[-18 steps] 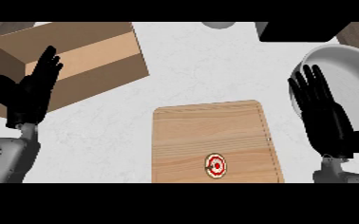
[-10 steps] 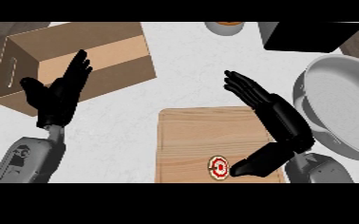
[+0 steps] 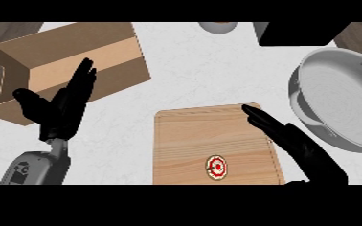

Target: Pick the cupcake from the cutting board and place it in the pot

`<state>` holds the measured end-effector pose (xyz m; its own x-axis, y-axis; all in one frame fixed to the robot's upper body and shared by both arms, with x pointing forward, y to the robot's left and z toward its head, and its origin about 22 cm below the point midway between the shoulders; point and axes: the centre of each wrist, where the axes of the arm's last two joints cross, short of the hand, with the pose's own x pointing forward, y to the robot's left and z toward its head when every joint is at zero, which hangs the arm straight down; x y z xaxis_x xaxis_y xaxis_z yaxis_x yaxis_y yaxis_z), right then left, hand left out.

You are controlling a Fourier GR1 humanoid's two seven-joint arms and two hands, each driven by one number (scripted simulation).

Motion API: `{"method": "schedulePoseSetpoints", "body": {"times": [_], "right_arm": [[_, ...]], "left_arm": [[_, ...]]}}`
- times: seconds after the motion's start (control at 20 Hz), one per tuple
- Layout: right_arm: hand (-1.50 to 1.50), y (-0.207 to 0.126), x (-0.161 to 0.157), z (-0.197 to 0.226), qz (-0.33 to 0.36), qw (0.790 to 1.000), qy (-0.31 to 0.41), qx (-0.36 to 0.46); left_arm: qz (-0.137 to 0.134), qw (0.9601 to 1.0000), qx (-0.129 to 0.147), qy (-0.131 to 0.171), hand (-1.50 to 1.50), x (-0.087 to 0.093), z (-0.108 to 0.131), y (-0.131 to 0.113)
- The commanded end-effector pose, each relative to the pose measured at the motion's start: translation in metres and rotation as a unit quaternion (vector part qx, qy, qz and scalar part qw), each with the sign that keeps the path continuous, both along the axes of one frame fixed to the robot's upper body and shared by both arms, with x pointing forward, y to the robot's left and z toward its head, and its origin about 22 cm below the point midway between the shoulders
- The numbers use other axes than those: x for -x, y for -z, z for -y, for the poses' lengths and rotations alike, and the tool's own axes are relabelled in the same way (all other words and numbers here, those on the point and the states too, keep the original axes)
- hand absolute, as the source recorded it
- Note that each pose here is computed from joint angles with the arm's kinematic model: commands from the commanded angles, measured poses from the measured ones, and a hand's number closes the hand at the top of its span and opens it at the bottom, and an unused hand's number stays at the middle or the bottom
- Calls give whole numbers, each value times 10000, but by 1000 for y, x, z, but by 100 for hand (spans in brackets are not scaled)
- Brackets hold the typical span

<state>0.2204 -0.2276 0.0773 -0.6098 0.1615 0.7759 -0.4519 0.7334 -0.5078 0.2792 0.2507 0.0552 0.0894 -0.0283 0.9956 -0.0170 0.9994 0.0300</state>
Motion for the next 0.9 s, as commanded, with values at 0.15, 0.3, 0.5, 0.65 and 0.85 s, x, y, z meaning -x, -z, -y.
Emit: {"method": "schedulePoseSetpoints", "body": {"times": [0.15,0.3,0.5,0.65,0.85], "right_arm": [[-150,-61,21,31,531,9819,112,1814],[-150,-86,24,30,560,9669,36,2489],[-150,-115,24,33,286,9461,-15,3227],[-150,-119,29,1,48,9310,130,3646],[-150,-107,31,-23,-300,9160,267,3991]], "left_arm": [[-57,9999,13,81,0,14,17,-14],[-54,10000,32,26,0,10,15,-5],[-6,10000,-41,10,0,12,19,10],[-40,9998,71,187,0,12,23,-13],[-26,9999,15,97,0,13,20,-6]]}}
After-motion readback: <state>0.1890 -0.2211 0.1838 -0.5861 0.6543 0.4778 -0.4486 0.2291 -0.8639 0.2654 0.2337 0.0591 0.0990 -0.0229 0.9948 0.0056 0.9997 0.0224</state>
